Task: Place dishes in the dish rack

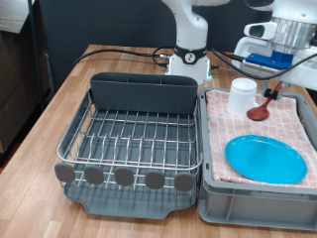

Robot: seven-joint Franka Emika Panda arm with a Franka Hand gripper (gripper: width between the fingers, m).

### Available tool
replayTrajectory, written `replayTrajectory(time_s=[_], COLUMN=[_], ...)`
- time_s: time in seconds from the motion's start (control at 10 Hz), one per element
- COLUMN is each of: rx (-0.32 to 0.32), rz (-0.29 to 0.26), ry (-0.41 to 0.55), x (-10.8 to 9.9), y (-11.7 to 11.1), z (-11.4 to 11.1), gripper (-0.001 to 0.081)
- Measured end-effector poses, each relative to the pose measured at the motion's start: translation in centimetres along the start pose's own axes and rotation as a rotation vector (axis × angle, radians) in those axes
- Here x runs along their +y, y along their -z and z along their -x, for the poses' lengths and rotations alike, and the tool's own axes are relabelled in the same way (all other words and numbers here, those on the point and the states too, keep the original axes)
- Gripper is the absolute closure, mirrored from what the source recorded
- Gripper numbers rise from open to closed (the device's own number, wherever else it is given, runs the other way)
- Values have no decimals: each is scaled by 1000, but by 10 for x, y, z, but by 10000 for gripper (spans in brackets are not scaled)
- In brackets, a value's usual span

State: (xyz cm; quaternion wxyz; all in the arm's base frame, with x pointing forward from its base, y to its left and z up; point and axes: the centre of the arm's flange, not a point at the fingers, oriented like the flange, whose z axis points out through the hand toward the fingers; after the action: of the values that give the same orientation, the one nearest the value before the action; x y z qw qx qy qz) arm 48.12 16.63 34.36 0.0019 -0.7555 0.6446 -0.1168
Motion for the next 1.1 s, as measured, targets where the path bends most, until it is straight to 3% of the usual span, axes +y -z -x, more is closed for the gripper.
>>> replayTrajectory(time_s=[0.3, 0.6, 0.8, 1.1], rx=[54, 111, 104, 114], rz=[55, 76, 75, 99], ry=[-243, -474, -458, -570], x=[25, 52, 51, 72], y=[11, 21, 20, 25], z=[-24, -45, -46, -70], gripper=[717, 717, 717, 717])
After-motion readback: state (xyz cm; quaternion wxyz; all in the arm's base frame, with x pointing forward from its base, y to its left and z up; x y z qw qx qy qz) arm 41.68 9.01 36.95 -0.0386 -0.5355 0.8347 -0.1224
